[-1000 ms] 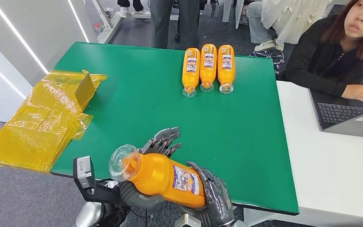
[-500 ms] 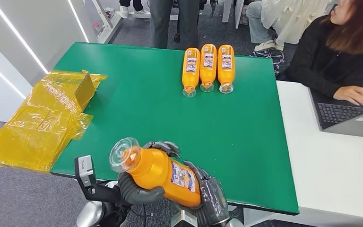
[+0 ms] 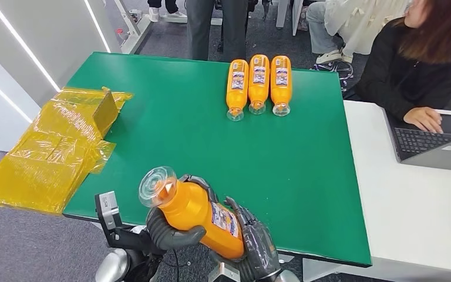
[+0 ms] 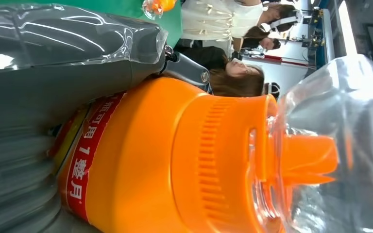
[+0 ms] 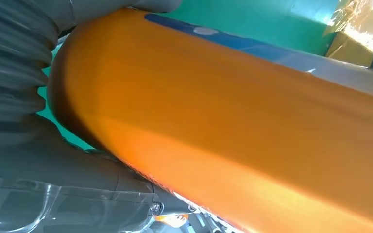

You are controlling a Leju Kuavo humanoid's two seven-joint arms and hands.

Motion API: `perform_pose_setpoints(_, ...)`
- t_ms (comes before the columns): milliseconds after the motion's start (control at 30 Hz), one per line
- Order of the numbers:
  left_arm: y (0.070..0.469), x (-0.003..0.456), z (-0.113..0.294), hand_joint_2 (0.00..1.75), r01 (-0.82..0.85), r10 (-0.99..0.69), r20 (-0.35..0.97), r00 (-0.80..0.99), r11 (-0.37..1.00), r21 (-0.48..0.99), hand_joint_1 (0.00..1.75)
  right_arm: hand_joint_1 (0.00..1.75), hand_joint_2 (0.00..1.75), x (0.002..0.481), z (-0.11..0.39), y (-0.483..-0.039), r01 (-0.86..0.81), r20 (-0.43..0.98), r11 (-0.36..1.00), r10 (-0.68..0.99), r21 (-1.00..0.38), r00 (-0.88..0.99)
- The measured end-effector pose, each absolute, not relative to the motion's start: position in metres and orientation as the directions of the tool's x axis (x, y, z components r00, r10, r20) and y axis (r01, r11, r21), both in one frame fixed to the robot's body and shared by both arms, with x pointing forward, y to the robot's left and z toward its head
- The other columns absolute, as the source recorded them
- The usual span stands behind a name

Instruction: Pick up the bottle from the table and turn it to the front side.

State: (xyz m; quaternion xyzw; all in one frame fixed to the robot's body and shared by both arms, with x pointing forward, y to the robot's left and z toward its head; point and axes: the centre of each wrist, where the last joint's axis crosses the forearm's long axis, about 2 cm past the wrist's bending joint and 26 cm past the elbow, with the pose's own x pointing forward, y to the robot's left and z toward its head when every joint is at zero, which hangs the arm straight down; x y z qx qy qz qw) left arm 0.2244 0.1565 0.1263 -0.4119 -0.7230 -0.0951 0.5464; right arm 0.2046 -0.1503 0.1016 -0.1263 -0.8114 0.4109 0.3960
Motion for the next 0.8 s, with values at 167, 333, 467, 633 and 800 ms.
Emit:
perform_pose_setpoints(167,0.154,0.227,0.126,1.75,0.685,0.472,0.878,-0.076,0.665,-0.298,1.75,0.0,1.75,0.204,0.101,-0.151,-0.106,0.543,0.644,0.532,-0.758,-0.65)
perform_pose_setpoints(333,0.154,0.238,0.129,1.75,0.636,0.37,0.911,-0.183,0.751,-0.178,1.75,0.0,1.75,0.204,0.101,-0.15,-0.088,0.549,0.659,0.537,-0.747,-0.641)
perform_pose_setpoints(467,0.161,0.25,0.131,1.75,0.533,0.185,0.922,-0.34,0.846,0.027,1.75,0.0,1.75,0.204,0.101,-0.15,-0.079,0.557,0.67,0.539,-0.738,-0.632)
perform_pose_setpoints(633,0.175,0.268,0.137,1.75,0.346,-0.119,0.843,-0.525,0.875,0.338,1.75,0.0,1.75,0.204,0.1,-0.149,-0.096,0.571,0.679,0.523,-0.728,-0.632)
perform_pose_setpoints(800,0.189,0.29,0.142,1.75,0.146,-0.389,0.683,-0.618,0.797,0.587,1.75,0.0,1.75,0.204,0.098,-0.147,-0.134,0.58,0.671,0.501,-0.729,-0.643)
